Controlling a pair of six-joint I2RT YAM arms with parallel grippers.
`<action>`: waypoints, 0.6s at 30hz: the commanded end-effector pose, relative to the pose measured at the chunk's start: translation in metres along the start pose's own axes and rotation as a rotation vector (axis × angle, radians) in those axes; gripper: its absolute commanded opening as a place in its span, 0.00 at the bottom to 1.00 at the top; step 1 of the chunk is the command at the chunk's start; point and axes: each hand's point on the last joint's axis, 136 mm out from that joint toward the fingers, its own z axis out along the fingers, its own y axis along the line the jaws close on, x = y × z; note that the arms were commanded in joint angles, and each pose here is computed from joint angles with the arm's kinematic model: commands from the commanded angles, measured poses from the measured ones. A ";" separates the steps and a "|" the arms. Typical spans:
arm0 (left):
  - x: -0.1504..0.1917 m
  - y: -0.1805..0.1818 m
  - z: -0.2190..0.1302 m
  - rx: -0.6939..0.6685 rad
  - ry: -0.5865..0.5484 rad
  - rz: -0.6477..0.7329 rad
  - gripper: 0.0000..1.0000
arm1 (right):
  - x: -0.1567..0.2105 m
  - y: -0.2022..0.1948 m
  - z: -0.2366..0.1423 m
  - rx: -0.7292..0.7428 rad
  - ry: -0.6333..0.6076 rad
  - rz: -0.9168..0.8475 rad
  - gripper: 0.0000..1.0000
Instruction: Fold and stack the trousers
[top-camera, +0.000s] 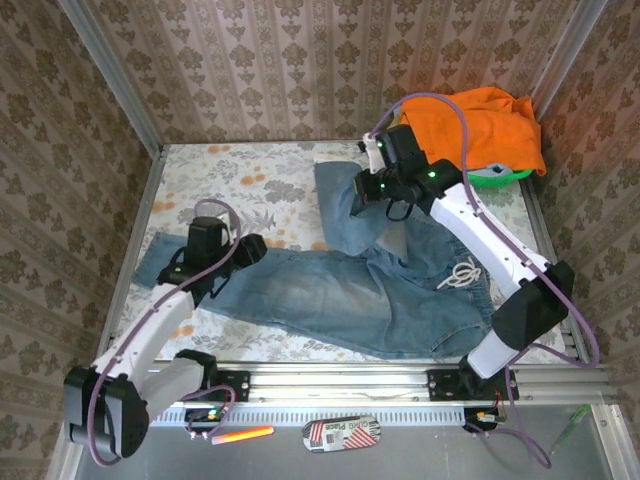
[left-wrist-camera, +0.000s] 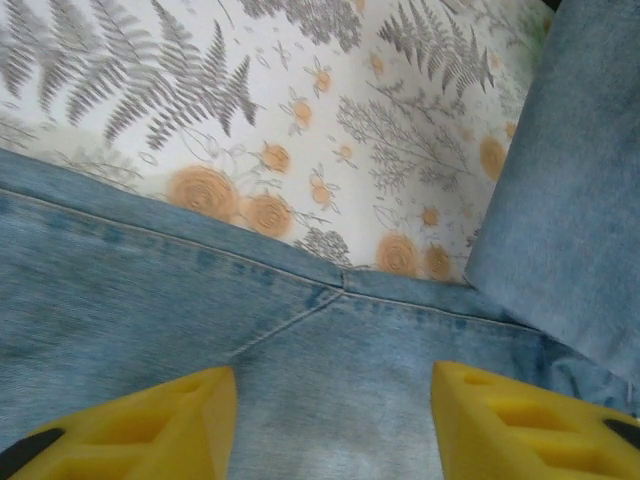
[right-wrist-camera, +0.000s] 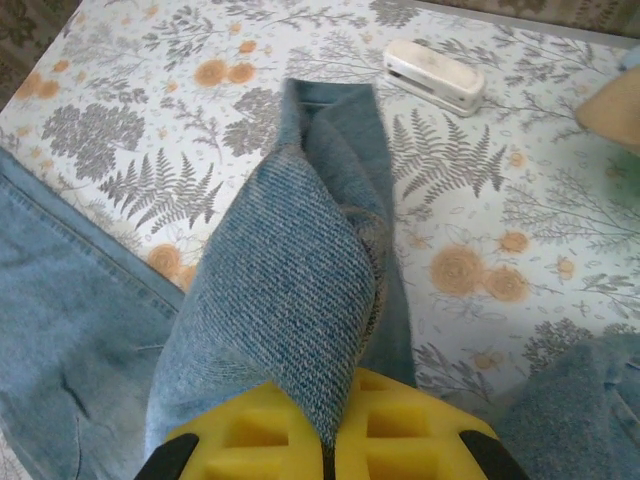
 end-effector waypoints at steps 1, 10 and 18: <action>-0.003 -0.011 0.019 0.023 -0.015 -0.005 0.59 | 0.015 -0.018 0.024 -0.035 0.072 0.074 0.28; -0.009 -0.033 0.044 0.020 0.037 0.053 0.62 | 0.065 -0.025 0.041 -0.009 0.166 0.108 0.64; -0.011 -0.037 0.052 0.018 0.052 0.066 0.62 | 0.074 -0.041 0.079 0.019 0.180 0.274 0.68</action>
